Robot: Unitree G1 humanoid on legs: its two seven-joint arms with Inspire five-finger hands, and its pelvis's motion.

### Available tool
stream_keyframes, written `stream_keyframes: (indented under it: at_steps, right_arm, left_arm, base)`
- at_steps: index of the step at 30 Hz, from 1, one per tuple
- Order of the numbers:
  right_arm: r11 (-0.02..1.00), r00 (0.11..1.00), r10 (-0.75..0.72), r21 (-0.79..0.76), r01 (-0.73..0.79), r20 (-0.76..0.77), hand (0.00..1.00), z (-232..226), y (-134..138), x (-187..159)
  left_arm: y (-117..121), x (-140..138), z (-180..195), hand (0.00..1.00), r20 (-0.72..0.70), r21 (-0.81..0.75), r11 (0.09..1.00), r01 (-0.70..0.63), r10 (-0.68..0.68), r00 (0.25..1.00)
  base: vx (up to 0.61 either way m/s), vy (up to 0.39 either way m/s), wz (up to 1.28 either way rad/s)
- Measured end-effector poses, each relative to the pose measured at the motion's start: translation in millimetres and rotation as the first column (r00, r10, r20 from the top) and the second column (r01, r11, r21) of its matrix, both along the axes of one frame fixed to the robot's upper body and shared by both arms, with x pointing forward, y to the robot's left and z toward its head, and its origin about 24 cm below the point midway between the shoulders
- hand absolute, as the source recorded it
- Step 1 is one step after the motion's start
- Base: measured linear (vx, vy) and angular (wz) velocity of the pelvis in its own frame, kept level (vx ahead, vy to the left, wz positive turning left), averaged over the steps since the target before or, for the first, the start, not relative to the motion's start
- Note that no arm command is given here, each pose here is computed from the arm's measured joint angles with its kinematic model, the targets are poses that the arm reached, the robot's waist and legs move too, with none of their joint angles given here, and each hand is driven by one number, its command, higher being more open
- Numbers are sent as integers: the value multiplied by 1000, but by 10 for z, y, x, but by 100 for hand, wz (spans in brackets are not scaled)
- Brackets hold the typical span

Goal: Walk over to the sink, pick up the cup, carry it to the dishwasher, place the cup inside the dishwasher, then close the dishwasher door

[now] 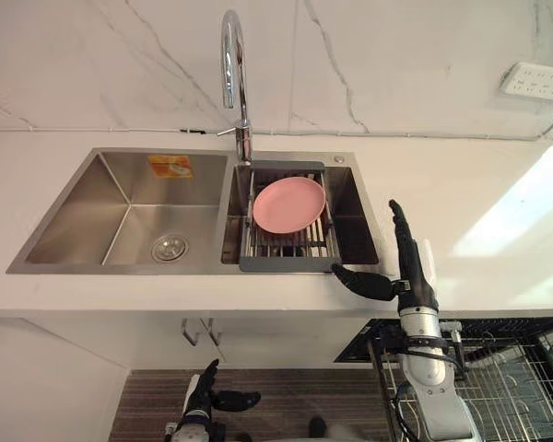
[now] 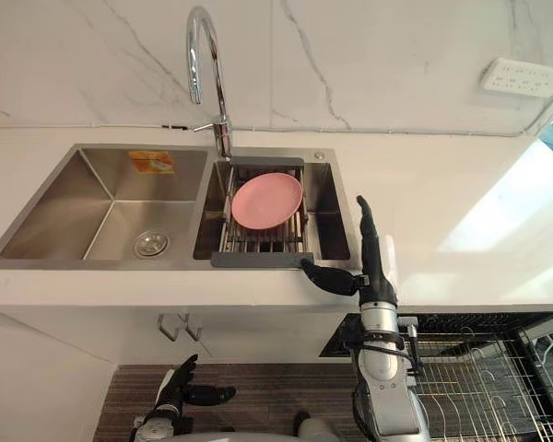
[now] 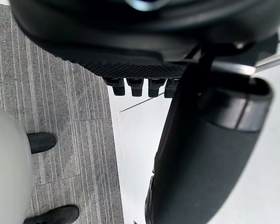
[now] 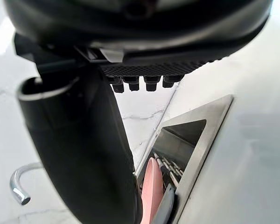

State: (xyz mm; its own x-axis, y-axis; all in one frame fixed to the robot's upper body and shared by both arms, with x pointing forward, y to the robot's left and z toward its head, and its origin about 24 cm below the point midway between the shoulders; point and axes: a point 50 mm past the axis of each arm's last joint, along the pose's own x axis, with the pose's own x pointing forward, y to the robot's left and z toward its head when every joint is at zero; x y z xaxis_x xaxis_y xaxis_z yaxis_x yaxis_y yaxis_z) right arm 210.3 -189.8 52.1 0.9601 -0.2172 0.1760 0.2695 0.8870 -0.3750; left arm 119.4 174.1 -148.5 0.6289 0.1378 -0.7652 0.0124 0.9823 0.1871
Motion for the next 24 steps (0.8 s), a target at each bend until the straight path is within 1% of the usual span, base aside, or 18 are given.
stream_keyframes:
  at_steps: [5,8,11,19,24]
  right_arm:
    - [987,988,-156,39,155,16,100,28,-202,-48]
    - [980,979,-197,37,195,52,100,102,-269,-69]
    - [978,973,-208,36,205,103,100,215,-295,-57]
    - [987,970,-152,-21,159,188,100,440,-333,87]
    - [990,976,-58,-117,84,209,100,574,-345,239]
  left_arm:
    - [-28,-15,-17,100,-26,-22,1000,16,-17,1000]
    - [-36,-17,-18,100,-28,-24,999,24,-25,999]
    - [-40,-20,-19,100,-29,-28,999,28,-29,999]
    - [-52,-45,-29,100,-40,-40,999,36,-38,998]
    - [-65,-46,-31,100,-42,-47,998,51,-53,998]
  base:
    - [9,-4,4]
    - [17,-14,7]
    - [2,-2,2]
    - [3,0,2]
    - [-4,-1,1]
